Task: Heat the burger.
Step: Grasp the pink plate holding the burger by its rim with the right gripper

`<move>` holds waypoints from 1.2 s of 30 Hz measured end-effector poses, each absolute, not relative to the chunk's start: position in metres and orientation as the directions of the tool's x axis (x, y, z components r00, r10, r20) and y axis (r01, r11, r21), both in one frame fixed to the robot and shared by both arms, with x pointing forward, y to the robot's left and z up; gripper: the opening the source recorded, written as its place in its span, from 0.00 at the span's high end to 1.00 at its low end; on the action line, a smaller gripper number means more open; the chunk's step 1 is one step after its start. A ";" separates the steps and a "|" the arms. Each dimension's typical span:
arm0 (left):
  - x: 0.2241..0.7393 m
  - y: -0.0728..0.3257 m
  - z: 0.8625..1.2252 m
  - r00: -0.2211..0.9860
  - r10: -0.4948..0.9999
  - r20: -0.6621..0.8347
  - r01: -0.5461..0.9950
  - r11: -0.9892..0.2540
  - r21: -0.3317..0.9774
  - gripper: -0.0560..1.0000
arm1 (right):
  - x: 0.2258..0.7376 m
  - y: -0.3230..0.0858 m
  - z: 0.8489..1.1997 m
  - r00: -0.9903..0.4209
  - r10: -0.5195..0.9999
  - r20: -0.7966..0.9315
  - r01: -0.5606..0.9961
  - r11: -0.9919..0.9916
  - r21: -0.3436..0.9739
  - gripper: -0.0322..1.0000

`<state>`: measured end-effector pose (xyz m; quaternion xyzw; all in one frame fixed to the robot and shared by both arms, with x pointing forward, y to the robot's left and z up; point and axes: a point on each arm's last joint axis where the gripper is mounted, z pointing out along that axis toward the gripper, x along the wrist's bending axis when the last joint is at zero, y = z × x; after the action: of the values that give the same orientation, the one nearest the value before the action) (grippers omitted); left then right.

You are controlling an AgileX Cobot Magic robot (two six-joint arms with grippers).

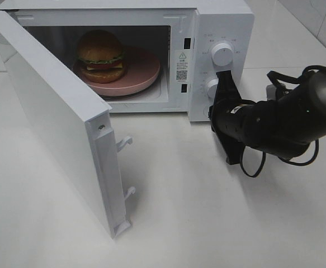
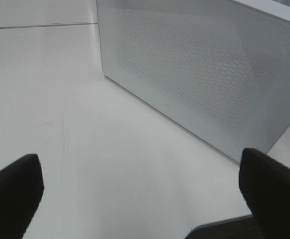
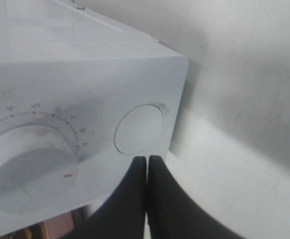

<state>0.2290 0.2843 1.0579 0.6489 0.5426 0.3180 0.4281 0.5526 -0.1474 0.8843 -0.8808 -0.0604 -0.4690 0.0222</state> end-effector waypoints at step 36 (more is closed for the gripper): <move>0.229 0.284 1.058 0.209 0.977 -0.052 0.432 -0.044 0.901 0.01 | 0.488 -0.142 0.957 -0.300 0.927 0.225 0.880 0.178 0.440 0.95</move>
<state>0.2290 0.2843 1.0579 0.6489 0.5426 0.3180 0.4281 0.4877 -0.1416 0.9569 -0.5898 -0.7661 -0.2512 -0.0467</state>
